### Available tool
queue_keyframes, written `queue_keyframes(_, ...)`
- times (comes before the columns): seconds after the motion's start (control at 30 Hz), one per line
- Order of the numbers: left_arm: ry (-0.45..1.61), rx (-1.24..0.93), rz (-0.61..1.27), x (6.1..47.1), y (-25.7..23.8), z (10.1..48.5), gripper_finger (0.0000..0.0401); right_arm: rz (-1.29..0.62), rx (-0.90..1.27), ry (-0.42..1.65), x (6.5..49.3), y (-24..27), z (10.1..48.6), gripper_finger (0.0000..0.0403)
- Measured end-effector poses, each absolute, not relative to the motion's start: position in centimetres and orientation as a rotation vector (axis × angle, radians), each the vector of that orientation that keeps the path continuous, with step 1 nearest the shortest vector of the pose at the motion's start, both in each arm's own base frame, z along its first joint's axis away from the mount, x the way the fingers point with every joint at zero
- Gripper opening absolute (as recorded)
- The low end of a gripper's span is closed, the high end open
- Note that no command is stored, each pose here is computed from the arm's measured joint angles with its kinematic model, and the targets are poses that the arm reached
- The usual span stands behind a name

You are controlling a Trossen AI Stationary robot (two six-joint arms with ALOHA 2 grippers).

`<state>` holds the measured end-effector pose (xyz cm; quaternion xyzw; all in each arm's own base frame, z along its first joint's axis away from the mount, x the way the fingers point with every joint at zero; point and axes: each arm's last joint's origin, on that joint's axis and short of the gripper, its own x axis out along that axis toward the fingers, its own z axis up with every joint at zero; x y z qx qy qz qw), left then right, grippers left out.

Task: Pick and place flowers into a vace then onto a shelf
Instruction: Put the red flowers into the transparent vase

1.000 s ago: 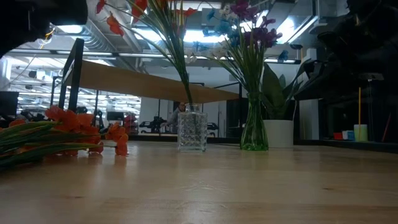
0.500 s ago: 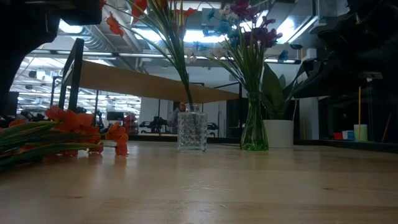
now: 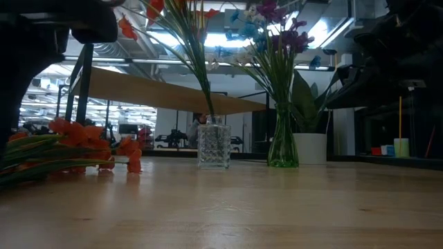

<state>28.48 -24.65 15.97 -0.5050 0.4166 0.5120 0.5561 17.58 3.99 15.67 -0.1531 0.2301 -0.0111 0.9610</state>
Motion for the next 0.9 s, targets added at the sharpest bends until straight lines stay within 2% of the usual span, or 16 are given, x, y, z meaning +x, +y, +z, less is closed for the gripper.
queue_keyframes(0.4,1.034,-1.162,1.24,29.0,-24.8,14.1,0.0171,-0.022,-0.31,0.467,17.6,4.0,15.7,0.0007)
queue_keyframes(0.9,1.059,-1.064,1.184,29.3,-24.4,13.8,0.0168,-0.022,-0.313,0.466,17.6,4.0,15.7,0.0007)
